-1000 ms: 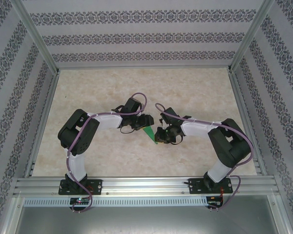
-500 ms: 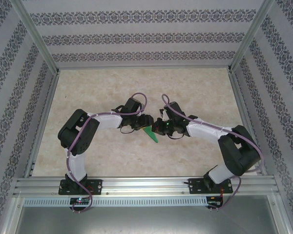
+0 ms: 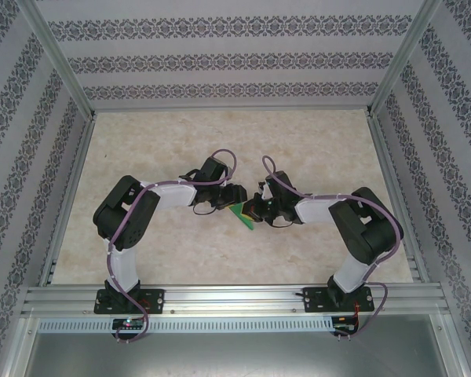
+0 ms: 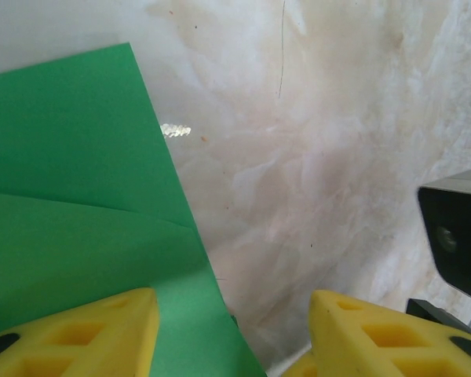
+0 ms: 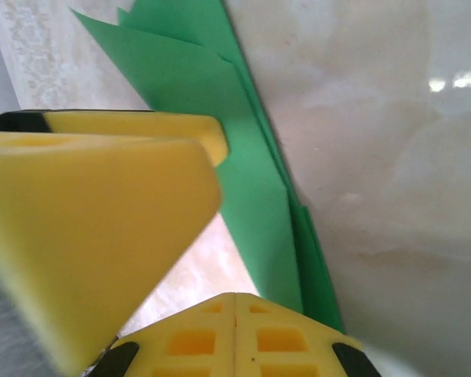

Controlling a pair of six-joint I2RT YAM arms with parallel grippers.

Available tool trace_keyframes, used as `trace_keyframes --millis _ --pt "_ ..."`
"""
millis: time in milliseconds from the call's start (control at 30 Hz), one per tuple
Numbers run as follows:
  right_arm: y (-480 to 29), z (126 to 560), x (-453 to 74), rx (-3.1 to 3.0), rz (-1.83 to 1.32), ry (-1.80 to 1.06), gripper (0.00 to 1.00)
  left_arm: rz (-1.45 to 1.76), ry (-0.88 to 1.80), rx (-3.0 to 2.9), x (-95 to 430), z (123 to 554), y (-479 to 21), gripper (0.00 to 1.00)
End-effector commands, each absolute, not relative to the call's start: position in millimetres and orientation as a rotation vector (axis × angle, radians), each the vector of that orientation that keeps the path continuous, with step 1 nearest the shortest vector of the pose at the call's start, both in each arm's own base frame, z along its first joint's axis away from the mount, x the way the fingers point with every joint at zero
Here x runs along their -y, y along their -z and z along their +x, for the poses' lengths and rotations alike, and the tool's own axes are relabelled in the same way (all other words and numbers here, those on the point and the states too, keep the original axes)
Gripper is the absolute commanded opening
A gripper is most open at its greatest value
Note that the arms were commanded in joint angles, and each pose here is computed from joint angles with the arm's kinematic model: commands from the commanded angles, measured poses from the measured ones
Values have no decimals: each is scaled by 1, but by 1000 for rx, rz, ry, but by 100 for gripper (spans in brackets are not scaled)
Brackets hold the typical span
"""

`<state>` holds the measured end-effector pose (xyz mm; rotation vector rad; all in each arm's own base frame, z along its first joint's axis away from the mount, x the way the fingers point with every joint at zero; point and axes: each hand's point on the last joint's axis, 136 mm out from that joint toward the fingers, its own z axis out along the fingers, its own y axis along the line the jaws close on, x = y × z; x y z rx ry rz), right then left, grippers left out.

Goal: Fold a paper plane with a square sheet of paper (pick it up from the middle)
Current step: Fold the wing for the fifth time at the center of the table.

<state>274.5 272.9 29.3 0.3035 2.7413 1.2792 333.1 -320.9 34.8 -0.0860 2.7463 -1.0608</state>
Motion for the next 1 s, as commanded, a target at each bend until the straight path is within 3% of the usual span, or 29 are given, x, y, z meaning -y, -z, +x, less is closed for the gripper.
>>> trace_keyframes --millis 0,367,967 --pt "-23 275 -276 -2760 293 -1312 2 -118 966 -2830 306 328 -12 55" --pt "18 233 -250 -2932 345 -1195 3 -130 954 -2833 304 328 -11 55" --pt "16 198 -235 -3121 65 -886 5 -154 918 -2857 301 326 -4 54"
